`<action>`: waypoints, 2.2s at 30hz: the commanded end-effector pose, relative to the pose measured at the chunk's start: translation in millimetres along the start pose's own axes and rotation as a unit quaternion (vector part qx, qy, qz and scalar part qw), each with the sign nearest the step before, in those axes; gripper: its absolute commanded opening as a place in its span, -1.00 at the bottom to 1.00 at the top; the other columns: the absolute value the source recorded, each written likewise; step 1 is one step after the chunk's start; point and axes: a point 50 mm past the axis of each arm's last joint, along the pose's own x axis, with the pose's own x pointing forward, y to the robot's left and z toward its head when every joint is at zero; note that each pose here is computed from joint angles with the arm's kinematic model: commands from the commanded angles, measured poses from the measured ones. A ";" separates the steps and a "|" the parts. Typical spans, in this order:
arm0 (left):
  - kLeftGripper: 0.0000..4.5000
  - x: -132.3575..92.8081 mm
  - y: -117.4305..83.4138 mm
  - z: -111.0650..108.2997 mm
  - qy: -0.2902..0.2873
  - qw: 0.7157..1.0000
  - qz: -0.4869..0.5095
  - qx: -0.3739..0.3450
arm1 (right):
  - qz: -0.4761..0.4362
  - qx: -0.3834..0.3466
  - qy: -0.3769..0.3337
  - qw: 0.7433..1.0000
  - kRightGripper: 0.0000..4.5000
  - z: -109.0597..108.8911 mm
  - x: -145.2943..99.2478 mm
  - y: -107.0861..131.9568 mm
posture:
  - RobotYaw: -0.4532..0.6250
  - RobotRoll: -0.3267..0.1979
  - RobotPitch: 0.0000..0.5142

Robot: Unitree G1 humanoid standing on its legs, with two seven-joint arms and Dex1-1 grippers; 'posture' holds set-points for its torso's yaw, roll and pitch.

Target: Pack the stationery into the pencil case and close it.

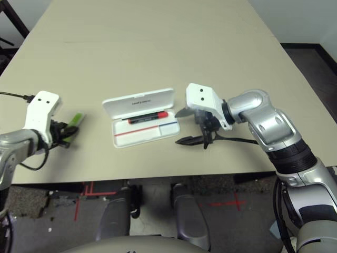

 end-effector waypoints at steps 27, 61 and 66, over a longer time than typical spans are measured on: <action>-0.52 -8.0 -85.4 82.0 -0.146 0.887 -0.328 0.292 | -0.059 -0.025 0.010 0.998 1.00 -2.3 -4.2 -21.8 | -0.11 0.25 -0.19; 0.79 37.1 -113.8 90.1 -0.137 0.872 -0.347 0.317 | -0.088 0.011 0.019 0.996 1.00 -16.8 -21.5 -13.4 | -0.22 0.25 -0.22; 0.99 31.4 -111.6 93.6 -0.148 0.872 -0.347 0.312 | -0.096 0.018 0.019 0.995 1.00 -18.2 -27.6 -15.0 | -0.22 0.25 -0.22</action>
